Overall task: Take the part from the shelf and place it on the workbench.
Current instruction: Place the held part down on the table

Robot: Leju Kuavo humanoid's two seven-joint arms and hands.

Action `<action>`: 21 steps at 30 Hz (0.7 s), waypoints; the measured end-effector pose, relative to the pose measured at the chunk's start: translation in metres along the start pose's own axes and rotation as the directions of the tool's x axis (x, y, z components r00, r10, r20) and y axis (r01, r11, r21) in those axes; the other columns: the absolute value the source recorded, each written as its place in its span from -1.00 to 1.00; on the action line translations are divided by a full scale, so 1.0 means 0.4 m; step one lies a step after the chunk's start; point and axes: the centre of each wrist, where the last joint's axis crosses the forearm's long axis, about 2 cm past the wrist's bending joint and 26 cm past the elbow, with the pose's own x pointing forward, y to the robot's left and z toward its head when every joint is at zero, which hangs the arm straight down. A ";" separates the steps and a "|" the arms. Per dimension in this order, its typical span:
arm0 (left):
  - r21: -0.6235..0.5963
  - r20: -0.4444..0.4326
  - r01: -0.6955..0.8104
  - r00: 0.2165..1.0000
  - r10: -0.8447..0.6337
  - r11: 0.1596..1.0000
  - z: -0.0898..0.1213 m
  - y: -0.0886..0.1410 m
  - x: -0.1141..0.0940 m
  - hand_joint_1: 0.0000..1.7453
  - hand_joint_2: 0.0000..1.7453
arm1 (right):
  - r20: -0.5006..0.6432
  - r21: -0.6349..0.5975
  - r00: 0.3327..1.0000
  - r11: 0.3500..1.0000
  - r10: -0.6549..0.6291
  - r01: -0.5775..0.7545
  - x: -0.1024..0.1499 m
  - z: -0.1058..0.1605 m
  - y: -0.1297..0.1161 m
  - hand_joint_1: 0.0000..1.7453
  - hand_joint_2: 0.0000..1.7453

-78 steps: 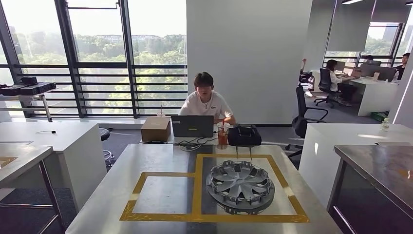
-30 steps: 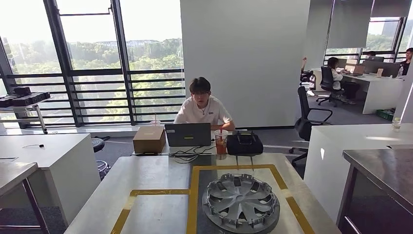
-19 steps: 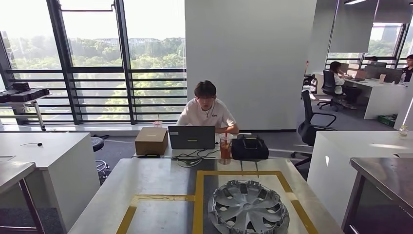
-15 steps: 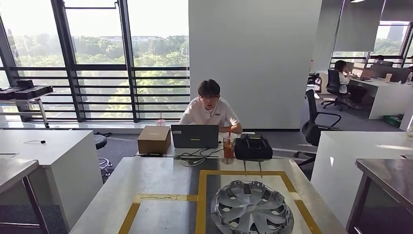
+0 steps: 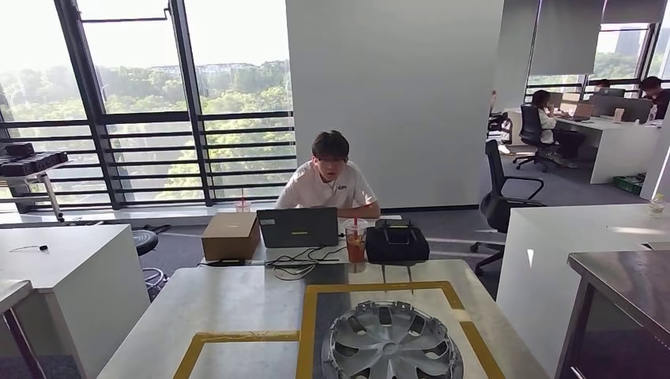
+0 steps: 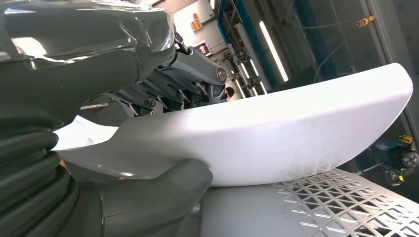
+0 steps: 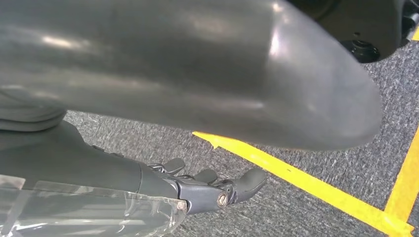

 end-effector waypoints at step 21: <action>0.053 0.019 0.091 0.996 -0.092 0.994 0.015 -0.003 -0.003 0.50 1.00 | 0.004 -0.006 1.000 1.000 0.013 -0.013 0.001 0.000 -0.005 -1.00 -1.00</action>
